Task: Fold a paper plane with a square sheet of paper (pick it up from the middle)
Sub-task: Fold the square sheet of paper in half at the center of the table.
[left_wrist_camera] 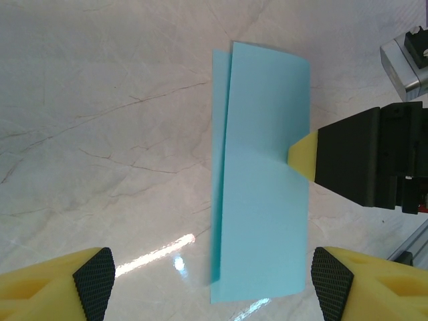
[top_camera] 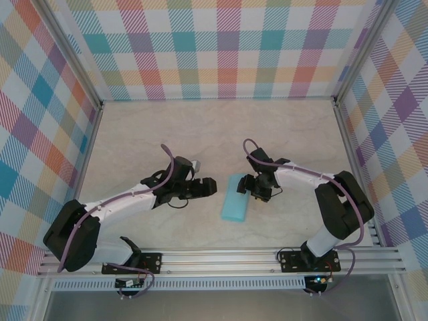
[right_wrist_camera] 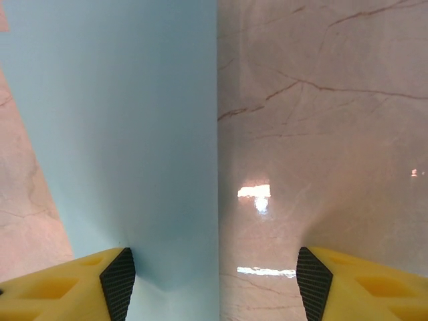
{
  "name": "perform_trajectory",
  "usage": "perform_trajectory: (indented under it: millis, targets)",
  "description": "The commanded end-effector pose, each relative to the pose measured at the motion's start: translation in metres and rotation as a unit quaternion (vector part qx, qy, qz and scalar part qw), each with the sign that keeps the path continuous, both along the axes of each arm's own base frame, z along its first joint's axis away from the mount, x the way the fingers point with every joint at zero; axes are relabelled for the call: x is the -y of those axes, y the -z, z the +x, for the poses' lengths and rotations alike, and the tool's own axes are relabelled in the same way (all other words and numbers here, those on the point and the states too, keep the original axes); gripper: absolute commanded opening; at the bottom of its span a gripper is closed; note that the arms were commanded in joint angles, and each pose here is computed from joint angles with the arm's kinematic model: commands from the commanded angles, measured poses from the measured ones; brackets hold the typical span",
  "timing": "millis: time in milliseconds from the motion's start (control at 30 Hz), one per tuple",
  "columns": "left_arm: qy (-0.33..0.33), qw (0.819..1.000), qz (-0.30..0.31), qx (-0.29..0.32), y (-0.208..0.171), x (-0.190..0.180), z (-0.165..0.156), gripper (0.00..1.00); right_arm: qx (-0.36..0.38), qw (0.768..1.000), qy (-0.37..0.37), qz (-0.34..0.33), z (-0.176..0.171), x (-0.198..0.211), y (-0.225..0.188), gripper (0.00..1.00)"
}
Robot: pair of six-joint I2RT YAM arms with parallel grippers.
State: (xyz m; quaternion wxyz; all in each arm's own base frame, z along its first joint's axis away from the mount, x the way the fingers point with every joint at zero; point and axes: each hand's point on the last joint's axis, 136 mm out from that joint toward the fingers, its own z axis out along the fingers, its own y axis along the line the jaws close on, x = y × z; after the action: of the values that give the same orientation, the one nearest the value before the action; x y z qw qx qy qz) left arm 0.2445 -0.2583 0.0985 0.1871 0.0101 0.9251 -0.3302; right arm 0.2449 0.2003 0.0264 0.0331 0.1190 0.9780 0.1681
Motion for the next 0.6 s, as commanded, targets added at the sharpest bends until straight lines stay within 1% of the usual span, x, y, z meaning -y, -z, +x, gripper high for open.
perform_trajectory:
  millis: [0, 67, 233, 367, 567]
  targets:
    - [-0.005, 1.000, -0.009, 0.016, -0.012, 0.007, 0.008, 0.80, 0.013, 1.000, 0.007, 0.022, 0.005, -0.005, -0.007, 0.68]
    - [-0.005, 1.000, -0.007, 0.016, -0.011, 0.006, 0.007, 0.80, 0.011, 0.999, -0.019, 0.031, 0.003, -0.011, -0.007, 0.67]
    - [-0.005, 1.000, -0.002, 0.015, -0.008, 0.004, 0.006, 0.80, 0.009, 0.998, -0.056, 0.023, -0.003, -0.009, -0.008, 0.67]
    - [-0.004, 1.000, -0.003, 0.013, -0.007, 0.006, 0.007, 0.80, 0.001, 0.998, -0.058, 0.012, -0.005, -0.005, -0.004, 0.68]
    - [-0.004, 1.000, -0.003, 0.013, -0.008, 0.006, 0.007, 0.80, 0.003, 0.999, -0.042, 0.006, -0.001, -0.004, -0.002, 0.68]
